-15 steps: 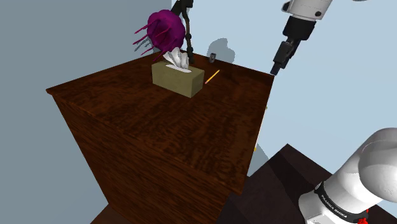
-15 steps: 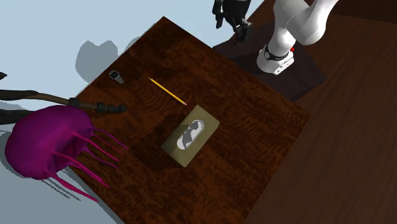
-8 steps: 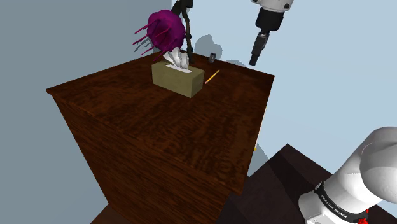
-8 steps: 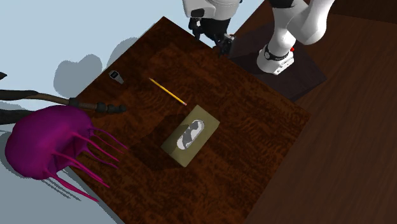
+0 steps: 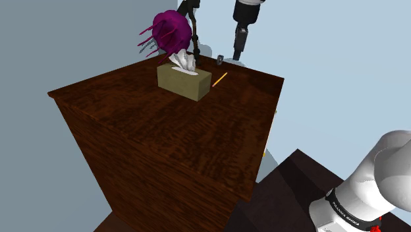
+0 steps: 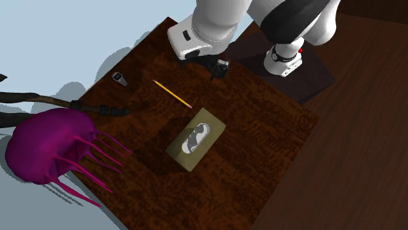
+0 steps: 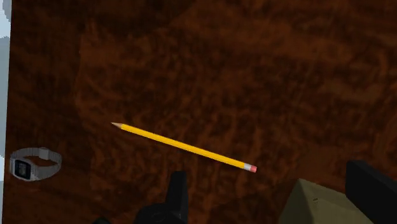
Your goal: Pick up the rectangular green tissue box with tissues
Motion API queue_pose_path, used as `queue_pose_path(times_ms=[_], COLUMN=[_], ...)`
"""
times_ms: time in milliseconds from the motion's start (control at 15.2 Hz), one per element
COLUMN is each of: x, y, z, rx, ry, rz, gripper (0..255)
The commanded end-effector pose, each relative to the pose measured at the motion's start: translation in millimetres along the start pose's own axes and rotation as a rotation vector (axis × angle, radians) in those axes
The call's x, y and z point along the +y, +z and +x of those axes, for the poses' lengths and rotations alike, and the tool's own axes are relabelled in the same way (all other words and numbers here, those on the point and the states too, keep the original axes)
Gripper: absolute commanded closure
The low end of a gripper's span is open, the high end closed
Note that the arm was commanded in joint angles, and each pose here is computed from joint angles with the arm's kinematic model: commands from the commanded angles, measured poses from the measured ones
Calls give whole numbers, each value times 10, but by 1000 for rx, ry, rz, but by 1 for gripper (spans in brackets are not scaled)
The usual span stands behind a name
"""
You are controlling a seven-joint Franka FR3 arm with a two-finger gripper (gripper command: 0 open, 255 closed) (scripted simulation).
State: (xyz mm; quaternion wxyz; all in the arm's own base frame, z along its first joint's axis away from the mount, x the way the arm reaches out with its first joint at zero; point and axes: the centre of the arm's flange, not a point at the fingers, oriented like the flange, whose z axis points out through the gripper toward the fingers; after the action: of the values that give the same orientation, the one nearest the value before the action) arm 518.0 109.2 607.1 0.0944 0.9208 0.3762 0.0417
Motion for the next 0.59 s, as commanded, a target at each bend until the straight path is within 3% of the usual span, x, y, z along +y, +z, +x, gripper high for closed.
queue_pose_path(times_ms=[0, 528], x=[-32, -349], y=[-26, -95], z=[287, 1270], rx=[3, 14], ry=[-79, -384], rz=[-25, -124], gripper=[0, 0])
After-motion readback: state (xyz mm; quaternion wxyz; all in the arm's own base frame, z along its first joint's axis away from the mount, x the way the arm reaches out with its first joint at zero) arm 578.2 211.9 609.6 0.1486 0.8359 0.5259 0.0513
